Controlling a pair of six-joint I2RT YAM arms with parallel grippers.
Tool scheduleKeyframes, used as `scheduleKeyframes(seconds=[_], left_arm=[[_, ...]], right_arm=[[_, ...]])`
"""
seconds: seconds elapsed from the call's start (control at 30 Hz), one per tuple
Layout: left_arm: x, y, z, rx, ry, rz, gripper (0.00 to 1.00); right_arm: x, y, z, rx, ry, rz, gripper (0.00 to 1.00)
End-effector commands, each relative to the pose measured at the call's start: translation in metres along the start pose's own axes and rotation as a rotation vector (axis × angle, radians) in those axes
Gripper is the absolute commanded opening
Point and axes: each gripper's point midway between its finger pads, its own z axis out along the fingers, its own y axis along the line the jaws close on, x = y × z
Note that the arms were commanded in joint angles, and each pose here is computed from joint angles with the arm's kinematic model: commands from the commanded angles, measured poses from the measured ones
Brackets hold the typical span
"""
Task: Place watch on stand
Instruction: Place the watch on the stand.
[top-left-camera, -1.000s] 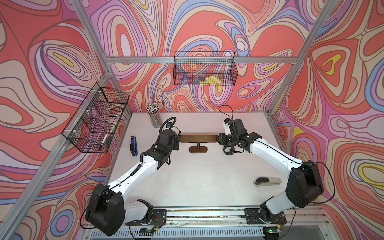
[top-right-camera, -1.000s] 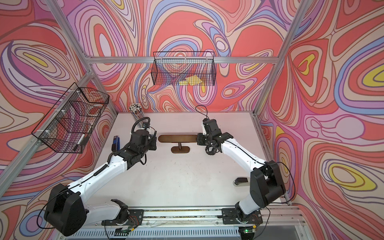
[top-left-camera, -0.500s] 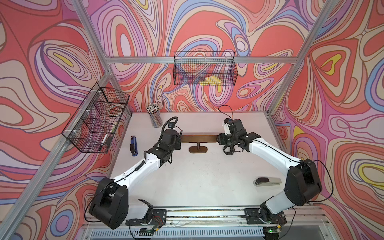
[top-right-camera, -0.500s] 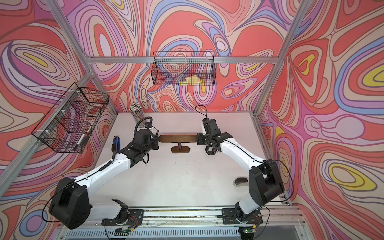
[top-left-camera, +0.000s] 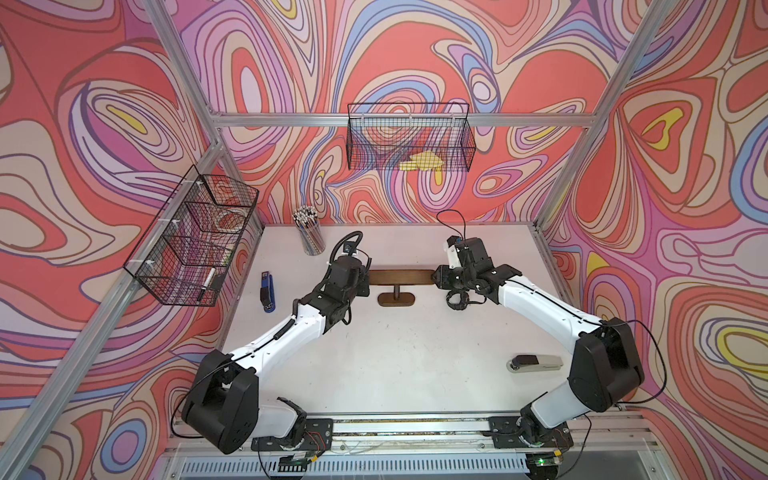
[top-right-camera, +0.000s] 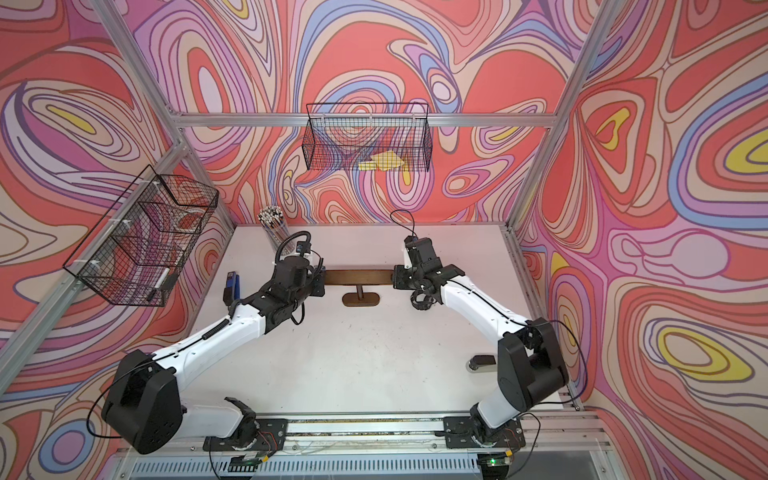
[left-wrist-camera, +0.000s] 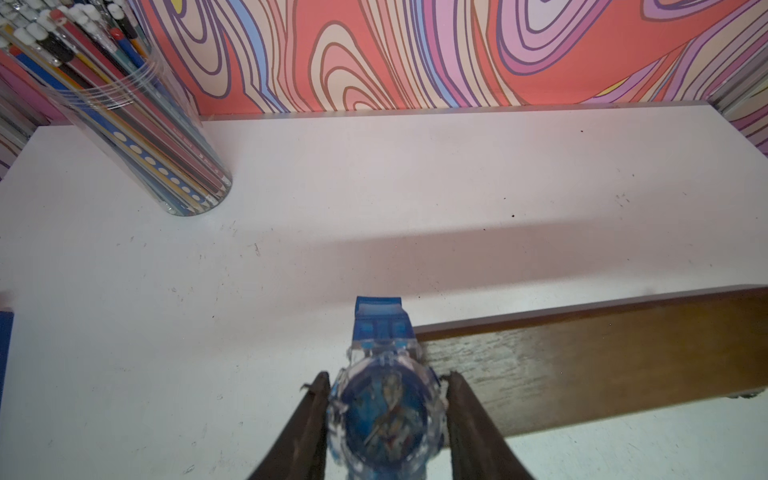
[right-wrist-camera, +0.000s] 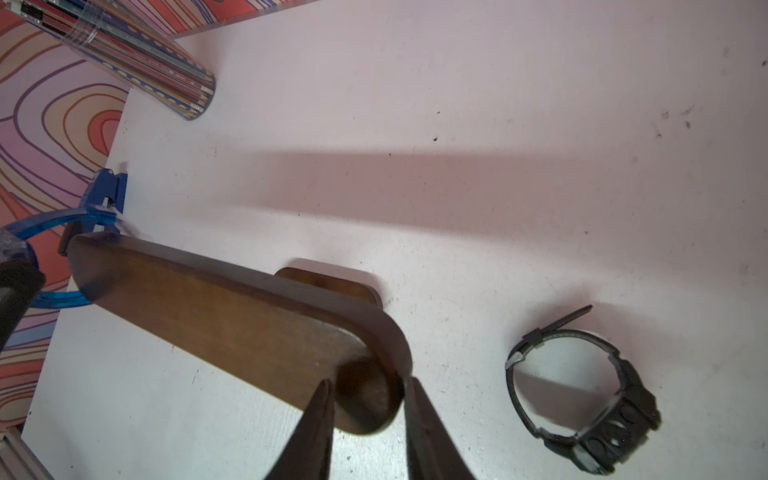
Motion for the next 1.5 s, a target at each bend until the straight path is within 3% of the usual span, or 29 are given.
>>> scheduleKeyframes(seconds=[0.0, 0.9, 1.47], left_arm=[[-0.014, -0.008, 0.001, 0.011, -0.034, -0.034, 0.30], [-0.005, -0.052, 0.012, 0.062, 0.003, -0.047, 0.30], [0.007, -0.076, 0.018, 0.023, 0.025, -0.009, 0.37]], right_arm=[[0.003, -0.001, 0.003, -0.010, 0.004, -0.003, 0.31], [0.002, 0.006, -0.005, -0.052, -0.028, -0.015, 0.29], [0.001, 0.009, -0.010, -0.066, -0.043, -0.026, 0.28]])
